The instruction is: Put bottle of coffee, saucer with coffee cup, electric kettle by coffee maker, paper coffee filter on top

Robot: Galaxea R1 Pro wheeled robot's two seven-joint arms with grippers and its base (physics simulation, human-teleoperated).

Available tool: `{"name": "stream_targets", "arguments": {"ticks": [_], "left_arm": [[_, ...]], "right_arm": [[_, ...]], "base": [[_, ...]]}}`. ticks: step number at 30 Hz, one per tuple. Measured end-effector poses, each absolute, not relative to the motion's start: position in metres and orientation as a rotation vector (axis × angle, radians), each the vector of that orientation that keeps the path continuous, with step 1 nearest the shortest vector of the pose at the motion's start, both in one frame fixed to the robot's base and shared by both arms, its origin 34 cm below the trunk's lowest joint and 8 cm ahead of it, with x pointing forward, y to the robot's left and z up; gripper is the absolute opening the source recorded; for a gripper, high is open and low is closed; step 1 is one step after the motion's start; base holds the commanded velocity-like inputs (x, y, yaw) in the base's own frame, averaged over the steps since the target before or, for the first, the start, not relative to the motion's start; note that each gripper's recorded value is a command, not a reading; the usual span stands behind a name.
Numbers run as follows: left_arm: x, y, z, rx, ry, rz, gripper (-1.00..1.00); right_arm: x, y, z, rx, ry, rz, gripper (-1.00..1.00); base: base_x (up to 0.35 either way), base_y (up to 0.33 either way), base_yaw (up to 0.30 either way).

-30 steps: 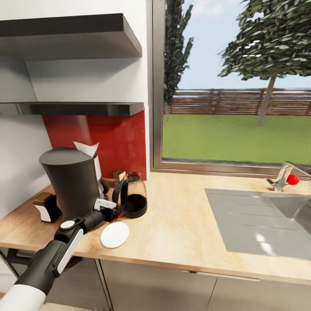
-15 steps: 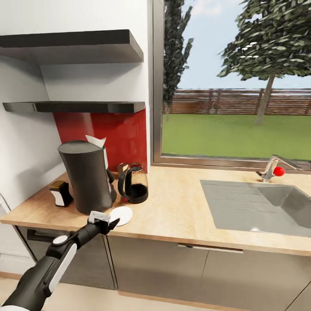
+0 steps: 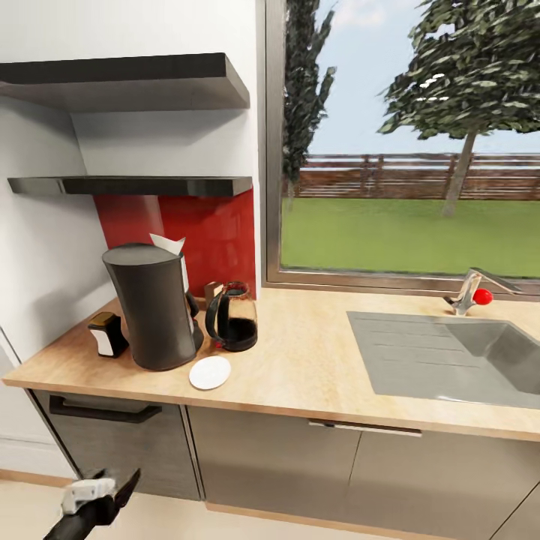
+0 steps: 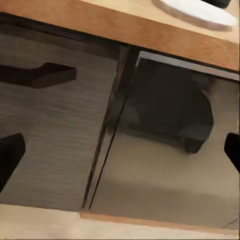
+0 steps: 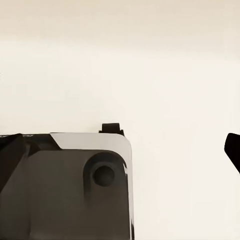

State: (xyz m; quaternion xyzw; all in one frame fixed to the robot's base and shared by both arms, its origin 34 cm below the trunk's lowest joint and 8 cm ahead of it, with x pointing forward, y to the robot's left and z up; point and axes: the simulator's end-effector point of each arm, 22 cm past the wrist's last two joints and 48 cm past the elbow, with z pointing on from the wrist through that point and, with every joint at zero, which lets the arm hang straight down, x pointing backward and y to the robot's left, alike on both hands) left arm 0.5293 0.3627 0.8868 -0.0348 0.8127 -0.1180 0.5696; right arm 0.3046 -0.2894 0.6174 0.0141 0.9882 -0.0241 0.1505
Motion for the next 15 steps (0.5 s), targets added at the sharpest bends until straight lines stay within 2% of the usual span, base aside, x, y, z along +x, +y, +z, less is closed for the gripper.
{"name": "stream_targets", "arguments": {"ticks": [3,5,8,15], "left_arm": [[0.488,0.376,0.837,-0.147,2.021,-0.273,1.0],[0.414,0.382,0.755,-0.265,2.232,-0.273,1.0],[0.354,0.372,0.705,-0.26,2.411,-0.275,1.0],[0.296,0.36,0.669,-0.246,2.576,-0.271,1.0]], "right_arm": [[0.305,-0.289,0.617,0.041,2.838,-0.069,1.0],[0.313,-0.287,0.619,0.041,2.822,-0.064,1.0],[0.333,-0.283,0.625,0.038,2.779,-0.051,1.0],[0.338,-0.282,0.627,0.042,2.764,-0.046,1.0]], "base": [[0.0,0.0,0.0],[0.0,0.0,0.0],[0.0,0.0,0.0],[0.0,0.0,0.0]]}}
